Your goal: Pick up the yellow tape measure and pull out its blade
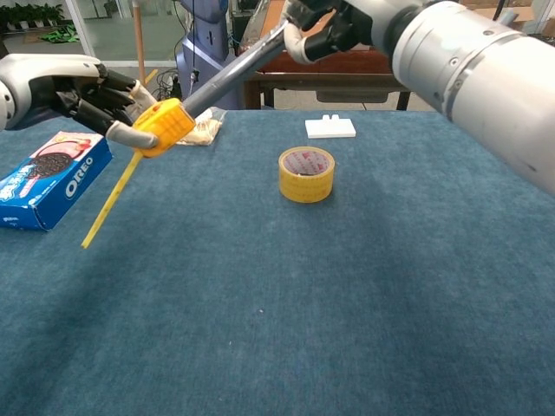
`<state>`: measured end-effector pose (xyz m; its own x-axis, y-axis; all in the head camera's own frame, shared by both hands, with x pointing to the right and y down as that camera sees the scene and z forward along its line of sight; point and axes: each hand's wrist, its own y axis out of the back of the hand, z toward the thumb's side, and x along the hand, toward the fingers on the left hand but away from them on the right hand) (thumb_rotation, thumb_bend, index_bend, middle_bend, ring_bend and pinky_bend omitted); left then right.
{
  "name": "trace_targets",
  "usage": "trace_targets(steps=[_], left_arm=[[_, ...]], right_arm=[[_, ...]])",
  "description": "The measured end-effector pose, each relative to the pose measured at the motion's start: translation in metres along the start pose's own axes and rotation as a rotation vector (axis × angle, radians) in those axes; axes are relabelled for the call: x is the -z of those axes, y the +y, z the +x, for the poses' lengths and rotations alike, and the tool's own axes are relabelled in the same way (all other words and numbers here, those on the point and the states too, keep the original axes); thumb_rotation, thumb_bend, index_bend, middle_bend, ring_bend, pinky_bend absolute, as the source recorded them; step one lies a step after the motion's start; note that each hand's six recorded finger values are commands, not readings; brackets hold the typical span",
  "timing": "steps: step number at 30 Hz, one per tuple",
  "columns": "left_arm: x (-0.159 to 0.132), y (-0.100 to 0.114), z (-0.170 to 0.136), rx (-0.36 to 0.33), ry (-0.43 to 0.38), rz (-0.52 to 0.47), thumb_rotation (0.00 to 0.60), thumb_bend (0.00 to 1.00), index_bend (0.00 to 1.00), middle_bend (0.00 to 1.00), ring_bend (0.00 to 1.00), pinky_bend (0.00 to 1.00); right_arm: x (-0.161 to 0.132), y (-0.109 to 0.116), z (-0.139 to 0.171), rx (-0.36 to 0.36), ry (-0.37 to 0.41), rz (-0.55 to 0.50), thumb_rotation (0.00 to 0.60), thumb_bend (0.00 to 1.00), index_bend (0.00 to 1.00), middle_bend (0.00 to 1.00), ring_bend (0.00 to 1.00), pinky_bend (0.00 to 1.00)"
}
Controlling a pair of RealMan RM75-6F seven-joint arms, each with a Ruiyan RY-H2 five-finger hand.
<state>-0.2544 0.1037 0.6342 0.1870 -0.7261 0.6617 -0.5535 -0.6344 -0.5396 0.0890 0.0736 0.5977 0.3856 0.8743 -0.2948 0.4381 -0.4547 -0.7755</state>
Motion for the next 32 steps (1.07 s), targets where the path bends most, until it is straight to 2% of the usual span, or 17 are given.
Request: trace_targets(steps=[10, 23, 32], left_arm=[[0.035, -0.001, -0.001, 0.023, 0.036, 0.046, 0.600, 0.18, 0.47, 0.53, 0.32, 0.18], [0.070, -0.007, -0.004, 0.019, 0.055, 0.059, 0.600, 0.18, 0.47, 0.53, 0.32, 0.18], [0.075, -0.010, -0.008, 0.023, 0.054, 0.051, 0.600, 0.18, 0.47, 0.53, 0.32, 0.18]], right_arm=[[0.032, 0.038, 0.022, 0.052, -0.035, -0.009, 0.600, 0.70, 0.59, 0.41, 0.24, 0.21], [0.083, 0.098, 0.069, 0.151, -0.122, 0.009, 0.600, 0.70, 0.59, 0.42, 0.25, 0.21], [0.095, 0.105, 0.085, 0.161, -0.143, -0.003, 0.600, 0.70, 0.59, 0.42, 0.25, 0.21]])
